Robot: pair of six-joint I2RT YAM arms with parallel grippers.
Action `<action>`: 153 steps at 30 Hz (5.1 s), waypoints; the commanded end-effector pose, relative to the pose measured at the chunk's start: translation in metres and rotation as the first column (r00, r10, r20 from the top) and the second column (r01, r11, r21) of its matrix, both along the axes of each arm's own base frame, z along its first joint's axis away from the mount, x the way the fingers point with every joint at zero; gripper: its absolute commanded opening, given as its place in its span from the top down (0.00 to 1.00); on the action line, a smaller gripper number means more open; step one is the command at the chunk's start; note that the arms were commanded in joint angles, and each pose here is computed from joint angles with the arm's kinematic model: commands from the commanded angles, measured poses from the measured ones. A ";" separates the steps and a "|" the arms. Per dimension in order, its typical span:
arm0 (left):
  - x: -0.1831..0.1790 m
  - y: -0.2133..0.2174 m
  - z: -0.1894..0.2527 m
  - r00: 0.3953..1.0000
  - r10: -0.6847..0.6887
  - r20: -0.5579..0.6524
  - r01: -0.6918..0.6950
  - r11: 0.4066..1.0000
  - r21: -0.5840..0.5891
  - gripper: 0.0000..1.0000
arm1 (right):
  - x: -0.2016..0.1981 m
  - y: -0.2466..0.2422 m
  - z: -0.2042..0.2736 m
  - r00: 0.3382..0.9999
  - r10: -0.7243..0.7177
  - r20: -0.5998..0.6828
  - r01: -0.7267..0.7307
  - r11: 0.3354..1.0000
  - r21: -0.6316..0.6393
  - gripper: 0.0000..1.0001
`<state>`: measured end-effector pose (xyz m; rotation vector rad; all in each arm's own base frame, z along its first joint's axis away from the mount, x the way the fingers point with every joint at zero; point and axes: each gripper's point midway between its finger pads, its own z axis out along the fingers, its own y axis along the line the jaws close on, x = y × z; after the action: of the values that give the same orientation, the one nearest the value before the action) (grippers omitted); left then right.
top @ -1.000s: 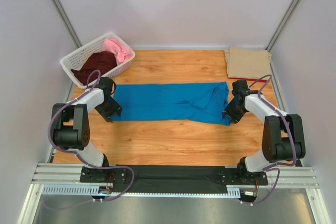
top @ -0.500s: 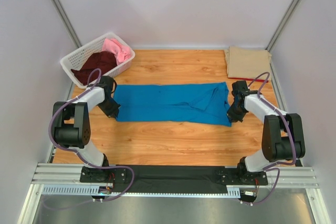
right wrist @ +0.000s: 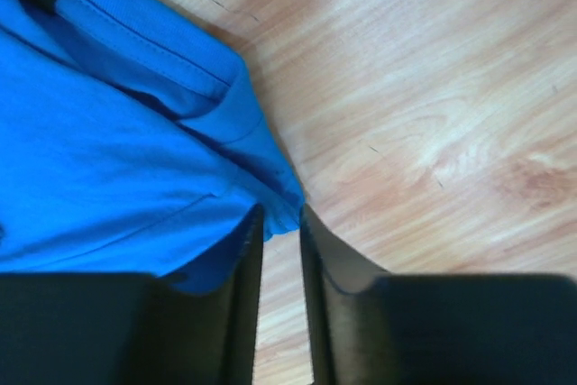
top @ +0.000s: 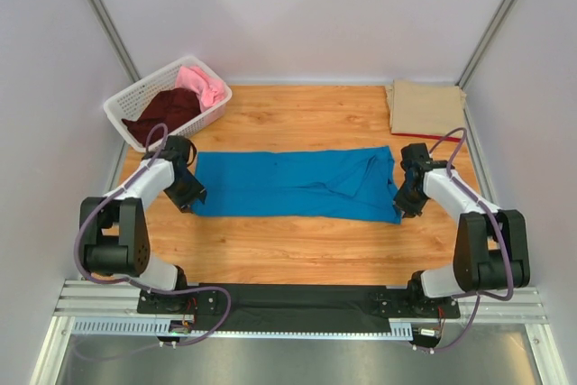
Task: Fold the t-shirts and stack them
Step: Fold the tshirt
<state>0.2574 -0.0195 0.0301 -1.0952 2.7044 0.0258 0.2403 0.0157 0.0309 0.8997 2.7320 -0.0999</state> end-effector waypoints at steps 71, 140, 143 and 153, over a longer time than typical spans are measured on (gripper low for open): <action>0.078 -0.073 0.142 0.664 -0.492 0.563 0.635 0.769 -0.075 0.28 | 0.150 0.186 0.031 0.944 0.143 0.299 -0.235 0.924 0.301 0.86; 0.039 -0.086 0.011 0.868 -0.446 0.217 0.488 0.848 -0.208 0.27 | 0.011 0.013 0.026 0.998 -0.030 0.053 0.030 1.000 -0.001 0.73; 0.037 -0.079 0.003 0.878 -0.445 0.178 0.474 0.861 -0.185 0.27 | 0.010 0.005 0.021 0.998 -0.040 0.047 0.042 0.999 -0.030 0.75; 0.030 -0.066 -0.018 0.902 -0.424 0.081 0.432 0.889 -0.154 0.28 | 0.028 -0.022 0.006 0.993 -0.055 0.107 0.069 0.990 -0.124 0.79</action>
<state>0.2874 -0.0943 0.0228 -0.4680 2.8653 -0.3800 0.2512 0.0073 0.0376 0.9428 2.6550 -0.1753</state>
